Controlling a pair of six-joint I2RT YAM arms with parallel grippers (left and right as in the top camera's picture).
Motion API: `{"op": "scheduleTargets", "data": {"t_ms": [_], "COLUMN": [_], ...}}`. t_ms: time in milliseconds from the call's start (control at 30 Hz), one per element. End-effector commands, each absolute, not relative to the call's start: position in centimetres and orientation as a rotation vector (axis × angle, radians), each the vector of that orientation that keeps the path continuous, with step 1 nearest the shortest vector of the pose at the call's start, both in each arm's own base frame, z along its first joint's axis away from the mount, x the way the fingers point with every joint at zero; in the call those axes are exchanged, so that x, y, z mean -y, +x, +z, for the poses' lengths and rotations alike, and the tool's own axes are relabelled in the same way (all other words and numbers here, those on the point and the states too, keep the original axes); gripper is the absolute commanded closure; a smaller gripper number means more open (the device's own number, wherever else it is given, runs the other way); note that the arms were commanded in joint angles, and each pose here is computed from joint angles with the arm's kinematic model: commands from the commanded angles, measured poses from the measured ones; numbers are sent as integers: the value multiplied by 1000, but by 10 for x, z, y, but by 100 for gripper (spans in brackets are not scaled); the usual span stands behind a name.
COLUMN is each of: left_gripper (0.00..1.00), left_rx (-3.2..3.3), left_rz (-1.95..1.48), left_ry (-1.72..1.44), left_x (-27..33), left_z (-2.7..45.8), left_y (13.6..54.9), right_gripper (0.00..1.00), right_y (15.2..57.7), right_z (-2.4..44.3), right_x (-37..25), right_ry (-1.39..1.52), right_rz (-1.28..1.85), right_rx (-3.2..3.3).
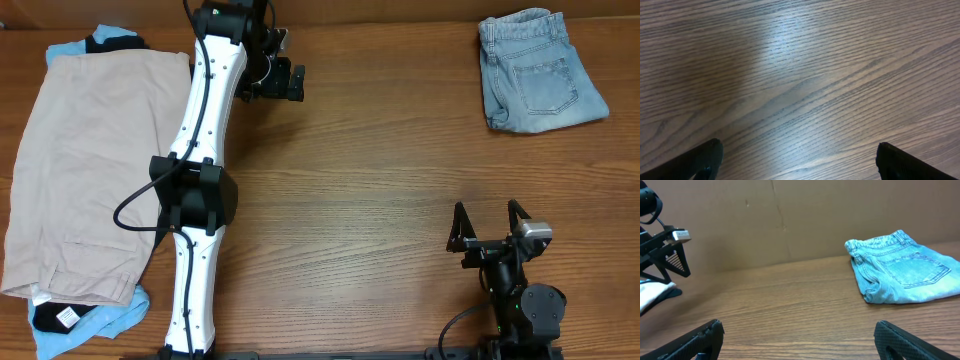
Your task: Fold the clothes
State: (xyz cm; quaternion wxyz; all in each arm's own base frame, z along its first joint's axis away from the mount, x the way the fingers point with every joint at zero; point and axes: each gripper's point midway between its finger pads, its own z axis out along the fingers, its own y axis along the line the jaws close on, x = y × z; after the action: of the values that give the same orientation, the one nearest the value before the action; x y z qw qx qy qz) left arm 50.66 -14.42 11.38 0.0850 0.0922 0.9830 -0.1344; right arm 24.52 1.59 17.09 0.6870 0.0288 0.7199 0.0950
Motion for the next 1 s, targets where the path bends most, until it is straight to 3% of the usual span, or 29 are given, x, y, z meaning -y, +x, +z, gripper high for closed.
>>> {"op": "scheduleTargets", "data": {"t_ms": [0,767,967], "left_gripper": [0,0,0], "left_rx": [-2942,-2941,-2899], "left_rz": [-394,-395,-401], "left_ry": [267,273,312], "left_x": [146,148,160], "left_z": [111,111,132], "left_y": [505,505,500], "right_gripper": [0,0,0], "right_y": [245,245,245], "right_z": [171,171,171], "right_x": [-16,-16,-16], "right_ry": [55,55,55], "right_rz": [198,198,198], "right_rx": [-1600,-1600,-1601]}}
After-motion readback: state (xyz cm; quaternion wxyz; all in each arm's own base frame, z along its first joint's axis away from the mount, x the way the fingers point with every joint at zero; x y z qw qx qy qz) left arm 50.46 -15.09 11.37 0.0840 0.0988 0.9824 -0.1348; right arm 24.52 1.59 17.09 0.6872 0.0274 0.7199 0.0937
